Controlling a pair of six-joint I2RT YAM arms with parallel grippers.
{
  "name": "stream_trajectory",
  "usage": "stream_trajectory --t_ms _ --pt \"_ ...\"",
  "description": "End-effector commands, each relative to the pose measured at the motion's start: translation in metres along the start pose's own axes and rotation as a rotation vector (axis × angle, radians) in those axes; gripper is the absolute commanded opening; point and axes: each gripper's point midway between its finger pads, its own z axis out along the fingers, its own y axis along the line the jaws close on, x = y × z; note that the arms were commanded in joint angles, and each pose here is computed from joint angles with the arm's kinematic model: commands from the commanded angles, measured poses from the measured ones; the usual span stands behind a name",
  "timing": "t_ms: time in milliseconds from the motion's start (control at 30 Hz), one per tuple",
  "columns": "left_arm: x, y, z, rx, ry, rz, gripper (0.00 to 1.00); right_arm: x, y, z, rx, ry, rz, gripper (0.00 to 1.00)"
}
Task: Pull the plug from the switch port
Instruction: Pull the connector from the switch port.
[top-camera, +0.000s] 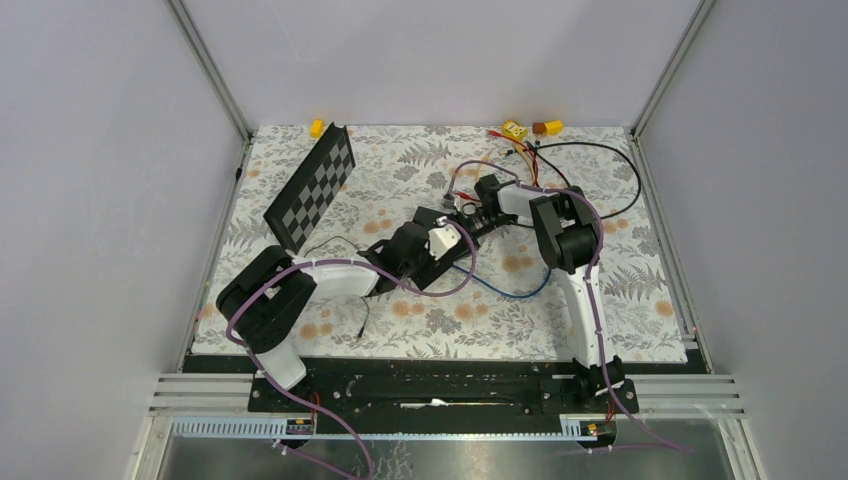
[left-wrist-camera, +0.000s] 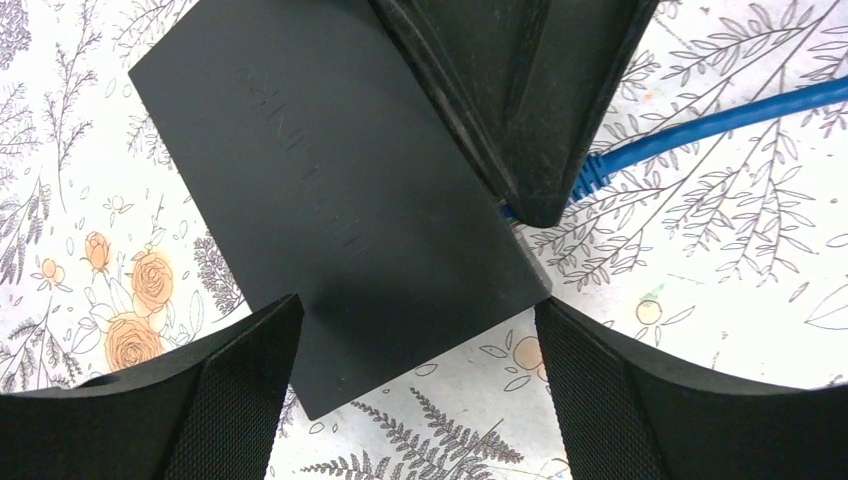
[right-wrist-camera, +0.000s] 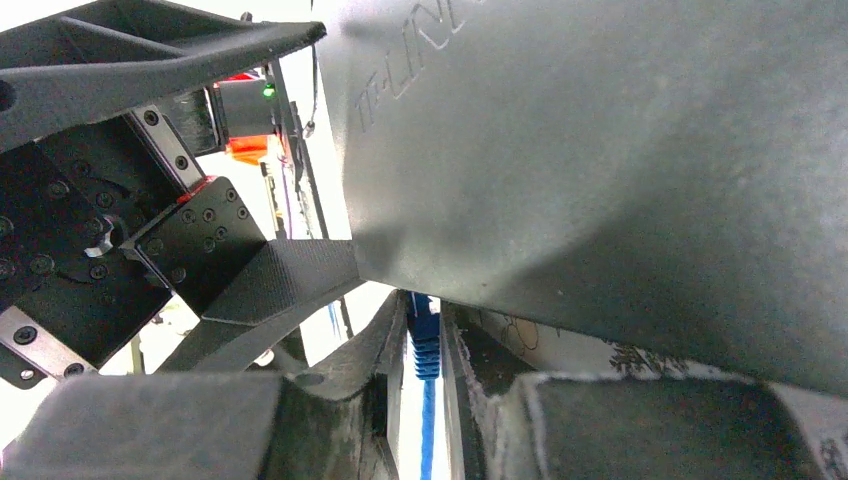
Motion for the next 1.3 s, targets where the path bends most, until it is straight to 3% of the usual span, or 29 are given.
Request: stream_trajectory --t_ms 0,300,667,933,1267 --pt "-0.025 0.029 -0.004 -0.129 -0.09 -0.039 0.87 0.027 -0.043 -0.002 0.173 0.118 0.0 0.0" --pt "-0.029 0.027 -0.008 -0.108 -0.121 -0.06 0.87 0.035 -0.046 0.012 0.104 0.062 0.107 0.0" --pt "-0.048 0.007 -0.021 0.03 -0.21 -0.016 0.97 0.032 -0.048 0.012 0.11 0.057 0.107 0.0" --pt "-0.047 0.011 -0.005 0.003 -0.181 -0.01 0.98 0.031 -0.048 0.012 0.113 0.057 0.106 0.0" --pt "-0.035 0.02 0.006 -0.06 -0.112 -0.039 0.93 0.03 -0.048 0.011 0.119 0.059 0.106 0.0"
